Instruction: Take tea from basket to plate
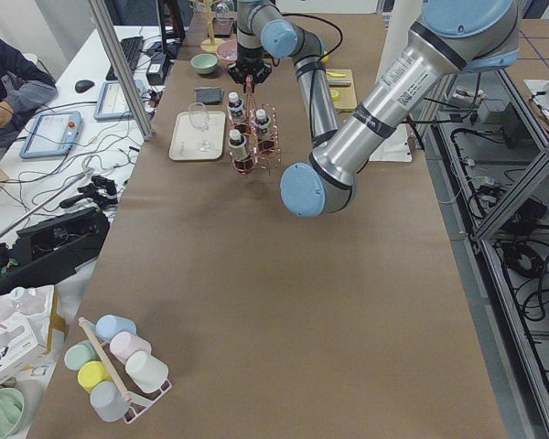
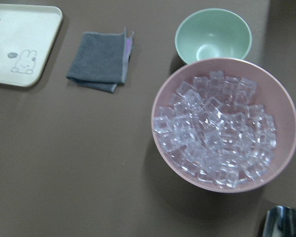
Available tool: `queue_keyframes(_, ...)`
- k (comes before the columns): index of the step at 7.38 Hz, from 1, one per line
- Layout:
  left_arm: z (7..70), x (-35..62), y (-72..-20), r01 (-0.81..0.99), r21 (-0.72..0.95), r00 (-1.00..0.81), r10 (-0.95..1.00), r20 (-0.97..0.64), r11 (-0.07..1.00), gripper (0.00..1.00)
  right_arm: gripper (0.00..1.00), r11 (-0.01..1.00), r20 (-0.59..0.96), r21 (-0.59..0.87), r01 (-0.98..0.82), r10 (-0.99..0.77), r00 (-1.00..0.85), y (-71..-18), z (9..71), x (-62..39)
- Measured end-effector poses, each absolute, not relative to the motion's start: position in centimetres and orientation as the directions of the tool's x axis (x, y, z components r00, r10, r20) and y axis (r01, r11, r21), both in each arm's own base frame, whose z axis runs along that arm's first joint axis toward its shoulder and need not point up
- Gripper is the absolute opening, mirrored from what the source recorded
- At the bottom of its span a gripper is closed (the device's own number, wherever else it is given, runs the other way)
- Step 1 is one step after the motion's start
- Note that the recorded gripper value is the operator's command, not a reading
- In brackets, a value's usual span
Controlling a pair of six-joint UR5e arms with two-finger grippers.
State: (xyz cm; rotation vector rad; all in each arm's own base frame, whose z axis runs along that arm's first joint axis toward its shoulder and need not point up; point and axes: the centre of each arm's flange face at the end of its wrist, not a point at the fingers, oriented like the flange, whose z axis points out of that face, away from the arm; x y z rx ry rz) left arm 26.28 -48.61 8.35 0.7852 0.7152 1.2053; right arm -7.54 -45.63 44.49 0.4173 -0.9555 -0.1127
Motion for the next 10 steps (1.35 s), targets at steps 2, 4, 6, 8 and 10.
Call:
queue_keyframes(2, 6.2, 28.0, -47.3, -0.5, 0.843, 0.22, 0.971, -0.097, 0.197, 0.0, 1.0, 0.863, 0.778, 0.484, -0.145, -0.349, 0.523, -45.4, 42.2, -9.5)
queue_keyframes(4, 3.9, 30.5, -45.4, -0.477, 0.848, 0.24, 0.962, -0.127, 0.231, 0.0, 1.0, 0.794, 0.752, 0.579, -0.186, -0.431, 0.5, -45.4, 41.7, -10.7)
queue_keyframes(6, 2.4, 33.3, -43.3, -0.465, 0.849, 0.247, 0.958, -0.148, 0.251, 0.0, 1.0, 0.721, 0.715, 0.658, -0.216, -0.509, 0.479, -45.8, 43.7, -13.4)
queue_keyframes(8, 1.4, 35.7, -41.4, -0.457, 0.853, 0.229, 0.96, -0.16, 0.251, 0.0, 1.0, 0.661, 0.68, 0.713, -0.234, -0.57, 0.462, -46.0, 43.2, -17.6)
queue_keyframes(10, 0.4, 38.1, -39.8, -0.448, 0.866, 0.203, 0.968, -0.144, 0.223, 0.0, 1.0, 0.608, 0.653, 0.748, -0.267, -0.599, 0.464, -45.6, 42.6, -21.2)
